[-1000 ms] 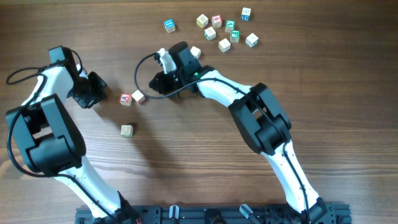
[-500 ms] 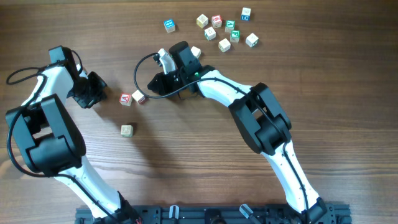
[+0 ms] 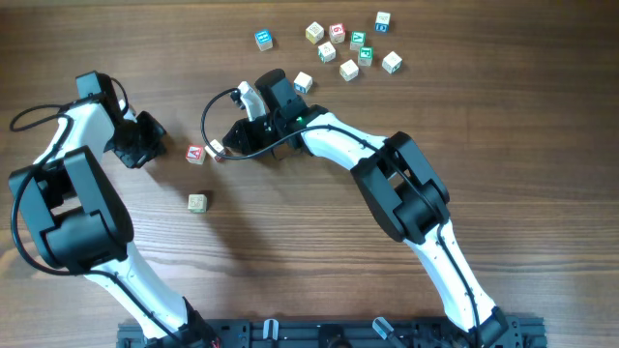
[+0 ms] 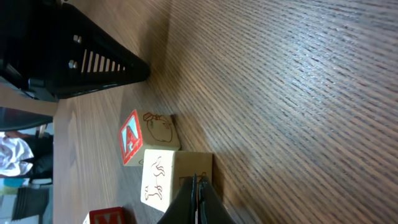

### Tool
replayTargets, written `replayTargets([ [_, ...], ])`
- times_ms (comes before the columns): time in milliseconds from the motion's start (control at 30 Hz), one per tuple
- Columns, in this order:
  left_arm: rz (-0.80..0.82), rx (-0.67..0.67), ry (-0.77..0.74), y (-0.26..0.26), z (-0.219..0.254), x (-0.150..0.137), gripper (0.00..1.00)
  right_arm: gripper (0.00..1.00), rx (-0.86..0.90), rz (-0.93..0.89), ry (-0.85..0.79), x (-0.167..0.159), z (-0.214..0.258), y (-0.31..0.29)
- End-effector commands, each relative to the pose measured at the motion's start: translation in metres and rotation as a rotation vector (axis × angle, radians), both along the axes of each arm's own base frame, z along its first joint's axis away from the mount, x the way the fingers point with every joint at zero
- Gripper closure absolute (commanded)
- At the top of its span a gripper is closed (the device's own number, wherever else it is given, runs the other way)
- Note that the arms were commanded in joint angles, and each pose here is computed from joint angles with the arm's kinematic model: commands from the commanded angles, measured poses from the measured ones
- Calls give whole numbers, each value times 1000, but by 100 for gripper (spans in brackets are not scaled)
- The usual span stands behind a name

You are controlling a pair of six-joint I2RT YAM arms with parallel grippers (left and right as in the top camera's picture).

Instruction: Form a circle

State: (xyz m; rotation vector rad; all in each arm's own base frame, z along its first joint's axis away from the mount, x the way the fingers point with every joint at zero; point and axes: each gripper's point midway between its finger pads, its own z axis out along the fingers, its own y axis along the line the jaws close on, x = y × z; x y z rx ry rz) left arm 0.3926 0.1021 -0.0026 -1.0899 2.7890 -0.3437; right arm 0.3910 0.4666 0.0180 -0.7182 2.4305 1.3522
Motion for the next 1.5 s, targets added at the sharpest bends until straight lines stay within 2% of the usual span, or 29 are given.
replayTargets([
  [0, 22, 36, 25, 9, -6, -6, 96, 96, 16, 32, 45, -10, -6, 1],
  [967, 22, 37, 21, 10, -6, -5, 96, 96, 54, 54, 6, -8, 2, 6],
  [1167, 22, 37, 21, 10, -6, -5, 96, 96, 13, 12, -77, 6, -4, 3],
  [1467, 22, 37, 21, 10, -6, -5, 96, 96, 9, 26, -111, 4, -4, 7],
])
